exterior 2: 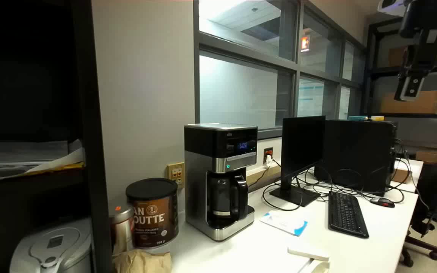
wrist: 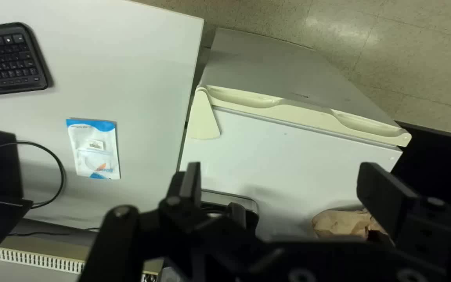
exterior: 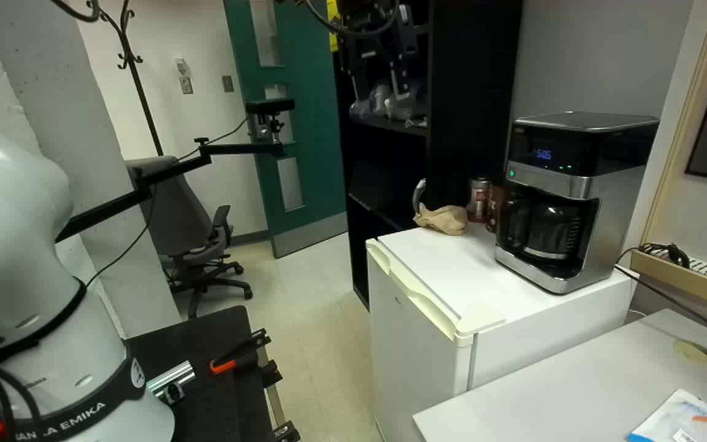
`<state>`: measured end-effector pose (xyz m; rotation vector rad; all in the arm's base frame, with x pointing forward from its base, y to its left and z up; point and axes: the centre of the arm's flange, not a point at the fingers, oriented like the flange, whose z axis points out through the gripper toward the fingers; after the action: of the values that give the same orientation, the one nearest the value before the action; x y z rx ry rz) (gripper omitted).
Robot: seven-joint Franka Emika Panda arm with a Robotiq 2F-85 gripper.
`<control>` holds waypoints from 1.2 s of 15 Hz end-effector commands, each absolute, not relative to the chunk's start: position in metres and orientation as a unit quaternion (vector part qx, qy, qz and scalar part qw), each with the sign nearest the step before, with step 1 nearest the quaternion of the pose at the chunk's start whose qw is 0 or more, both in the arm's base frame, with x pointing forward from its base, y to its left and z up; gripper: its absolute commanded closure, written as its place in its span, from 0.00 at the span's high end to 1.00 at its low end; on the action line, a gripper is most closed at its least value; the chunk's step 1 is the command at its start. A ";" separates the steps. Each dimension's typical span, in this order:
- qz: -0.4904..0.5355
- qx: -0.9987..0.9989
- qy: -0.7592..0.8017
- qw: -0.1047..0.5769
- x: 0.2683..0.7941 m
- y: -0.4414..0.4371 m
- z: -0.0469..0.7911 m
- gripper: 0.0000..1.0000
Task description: Press a button on the coffeemaker.
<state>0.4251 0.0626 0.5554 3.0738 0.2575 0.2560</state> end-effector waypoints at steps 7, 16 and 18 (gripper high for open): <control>0.083 0.993 0.083 0.023 0.425 0.063 0.555 1.00; 0.070 0.967 0.208 0.130 0.449 0.059 0.487 1.00; 0.075 0.953 0.249 0.155 0.455 0.056 0.468 0.91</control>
<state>0.4458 0.0596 0.4936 2.8376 0.5628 0.1896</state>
